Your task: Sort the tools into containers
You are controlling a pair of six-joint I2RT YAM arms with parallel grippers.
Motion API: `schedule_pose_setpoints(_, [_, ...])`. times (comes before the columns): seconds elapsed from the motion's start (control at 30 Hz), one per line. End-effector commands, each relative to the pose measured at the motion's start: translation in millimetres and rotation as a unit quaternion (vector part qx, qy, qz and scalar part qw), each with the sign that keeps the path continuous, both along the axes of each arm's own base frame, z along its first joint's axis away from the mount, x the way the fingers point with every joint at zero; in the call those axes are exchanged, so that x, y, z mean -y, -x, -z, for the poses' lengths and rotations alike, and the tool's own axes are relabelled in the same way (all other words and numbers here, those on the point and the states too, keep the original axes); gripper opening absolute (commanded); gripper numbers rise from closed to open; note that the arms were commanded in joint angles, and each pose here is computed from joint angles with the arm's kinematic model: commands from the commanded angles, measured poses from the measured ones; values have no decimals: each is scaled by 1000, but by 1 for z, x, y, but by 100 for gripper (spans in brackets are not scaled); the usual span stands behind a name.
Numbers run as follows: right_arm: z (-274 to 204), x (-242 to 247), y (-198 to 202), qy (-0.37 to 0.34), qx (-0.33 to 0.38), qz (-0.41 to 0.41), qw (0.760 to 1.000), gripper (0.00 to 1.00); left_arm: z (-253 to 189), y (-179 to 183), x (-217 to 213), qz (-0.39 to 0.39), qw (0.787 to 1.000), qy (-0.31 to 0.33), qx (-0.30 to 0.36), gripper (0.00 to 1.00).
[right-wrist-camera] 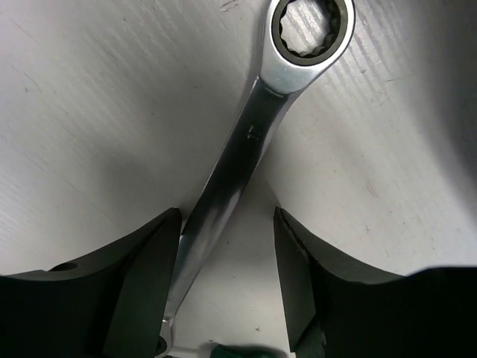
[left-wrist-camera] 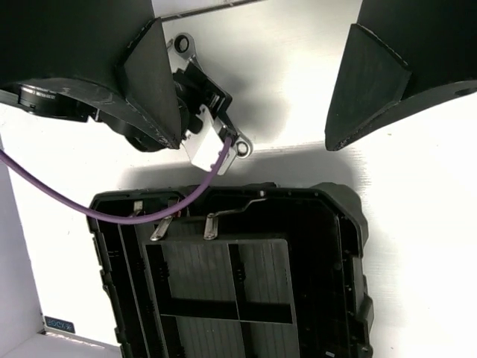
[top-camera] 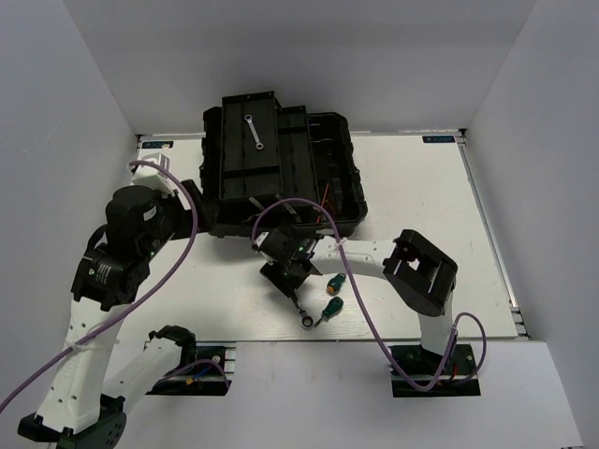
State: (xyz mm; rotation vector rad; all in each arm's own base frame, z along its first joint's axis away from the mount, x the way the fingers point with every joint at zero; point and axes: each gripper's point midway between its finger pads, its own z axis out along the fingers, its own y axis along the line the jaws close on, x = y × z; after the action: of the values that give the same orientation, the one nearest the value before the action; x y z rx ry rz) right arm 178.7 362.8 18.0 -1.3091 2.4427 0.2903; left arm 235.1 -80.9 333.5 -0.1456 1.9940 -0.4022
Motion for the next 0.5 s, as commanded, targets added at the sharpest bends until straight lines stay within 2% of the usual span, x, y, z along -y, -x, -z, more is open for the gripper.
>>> schedule_pose_setpoints(0.0, [10,-1,-3,18,21,37,999,58,-5,12,-5,-9,1000,8,4,89])
schedule_pose_setpoints(0.07, [21,10,8,32,3,56,998,58,-2,14,-6,-11,1000,10,-3,89])
schedule_pose_setpoints(0.17, [34,31,25,57,-21,78,995,53,5,19,-7,-13,1000,13,-10,89])
schedule_pose_setpoints(0.27, [45,47,41,72,-48,97,992,41,6,23,-9,-23,999,23,-12,89])
schedule_pose_setpoints(0.33, [50,53,46,75,-60,105,990,29,12,24,-8,-19,999,22,-22,89])
schedule_pose_setpoints(0.4, [52,52,45,71,-60,115,989,17,10,26,-8,-21,999,28,-19,89])
schedule_pose_setpoints(0.47, [54,53,42,74,-53,116,989,9,10,26,-8,-21,999,28,-18,89])
